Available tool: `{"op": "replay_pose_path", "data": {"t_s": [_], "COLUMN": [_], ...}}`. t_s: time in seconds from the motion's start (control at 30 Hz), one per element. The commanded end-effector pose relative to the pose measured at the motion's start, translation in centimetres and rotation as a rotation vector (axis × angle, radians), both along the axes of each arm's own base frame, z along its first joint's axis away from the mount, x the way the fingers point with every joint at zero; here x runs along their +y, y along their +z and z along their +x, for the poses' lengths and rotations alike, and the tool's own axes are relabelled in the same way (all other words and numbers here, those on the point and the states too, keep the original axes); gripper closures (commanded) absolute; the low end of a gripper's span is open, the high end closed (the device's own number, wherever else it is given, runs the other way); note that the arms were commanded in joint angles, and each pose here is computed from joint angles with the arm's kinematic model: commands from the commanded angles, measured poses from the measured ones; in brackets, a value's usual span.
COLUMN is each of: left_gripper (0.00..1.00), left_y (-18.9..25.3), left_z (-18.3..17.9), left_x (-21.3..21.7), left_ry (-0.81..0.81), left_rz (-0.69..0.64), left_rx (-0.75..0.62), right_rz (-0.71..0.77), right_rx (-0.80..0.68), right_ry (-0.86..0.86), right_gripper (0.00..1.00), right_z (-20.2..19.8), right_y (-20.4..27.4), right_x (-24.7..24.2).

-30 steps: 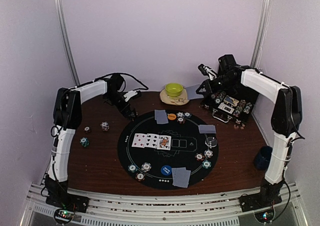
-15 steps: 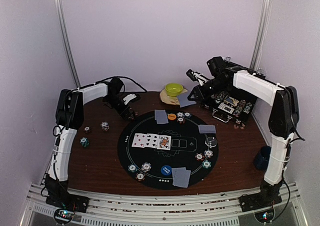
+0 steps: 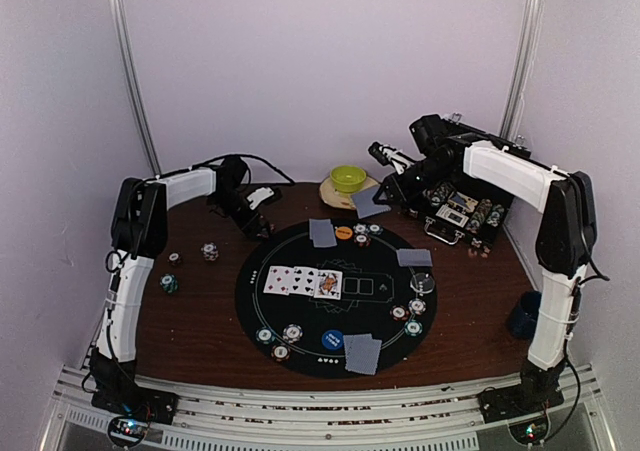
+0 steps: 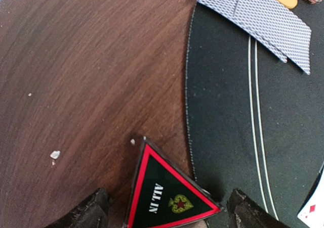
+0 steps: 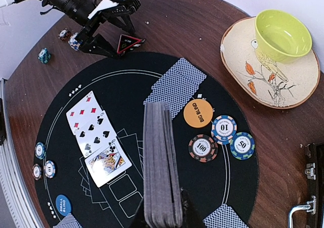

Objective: Distribute texas hold em gaming equipment
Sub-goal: Pick up the all-in button from the center of the board.

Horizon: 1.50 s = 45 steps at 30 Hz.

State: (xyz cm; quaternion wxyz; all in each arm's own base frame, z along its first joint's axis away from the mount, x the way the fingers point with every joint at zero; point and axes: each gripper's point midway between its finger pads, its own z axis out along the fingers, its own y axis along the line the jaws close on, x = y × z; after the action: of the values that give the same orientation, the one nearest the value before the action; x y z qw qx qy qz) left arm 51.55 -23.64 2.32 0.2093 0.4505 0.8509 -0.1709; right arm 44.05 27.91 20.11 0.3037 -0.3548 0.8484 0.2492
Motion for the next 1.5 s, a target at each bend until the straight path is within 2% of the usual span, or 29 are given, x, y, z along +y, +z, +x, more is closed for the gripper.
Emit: {"op": "replay_pose_path", "data": {"t_s": [0.0,0.07,0.17,0.37,0.5,0.83,1.2,1.3,1.47], "left_gripper": [0.17,0.18,0.25,0.44,0.54,0.55,0.56,0.55,0.55], "left_y": [-2.4,-2.9,-3.4,-3.4,-2.2,2.5,5.7,5.7,5.7], "left_z": [-1.0,-1.6,-2.3,-3.2,-3.4,-3.8,-6.7,-8.3,-12.8], "left_x": [0.7,0.4,0.5,0.7,0.5,-0.6,-2.5,-3.5,-6.3], "left_ry": [0.017,0.006,-0.001,-0.005,-0.006,-0.022,-0.091,-0.139,-0.277], "left_rz": [0.11,0.13,0.142,0.14,0.118,0.049,0.03,0.059,0.072], "left_rx": [0.013,0.018,0.024,0.032,0.024,-0.048,-0.158,-0.196,-0.242], "right_rz": [0.007,0.009,0.012,0.012,0.012,0.0,-0.005,-0.005,-0.001], "right_rx": [-0.073,-0.076,-0.084,-0.091,-0.098,-0.102,-0.081,-0.076,-0.07], "right_ry": [-0.01,-0.008,-0.007,-0.009,-0.013,-0.029,-0.066,-0.083,-0.119], "right_gripper": [1.0,1.0,1.0,1.0,1.0,1.0,1.0,1.0,1.0], "right_z": [0.2,0.1,0.0,0.0,0.0,0.4,1.7,2.1,3.2], "right_y": [2.7,2.8,3.1,3.3,3.6,3.4,2.4,2.2,2.0], "right_x": [-0.4,-0.4,-0.4,-0.5,-0.6,-0.9,-2.5,-3.3,-5.3]}}
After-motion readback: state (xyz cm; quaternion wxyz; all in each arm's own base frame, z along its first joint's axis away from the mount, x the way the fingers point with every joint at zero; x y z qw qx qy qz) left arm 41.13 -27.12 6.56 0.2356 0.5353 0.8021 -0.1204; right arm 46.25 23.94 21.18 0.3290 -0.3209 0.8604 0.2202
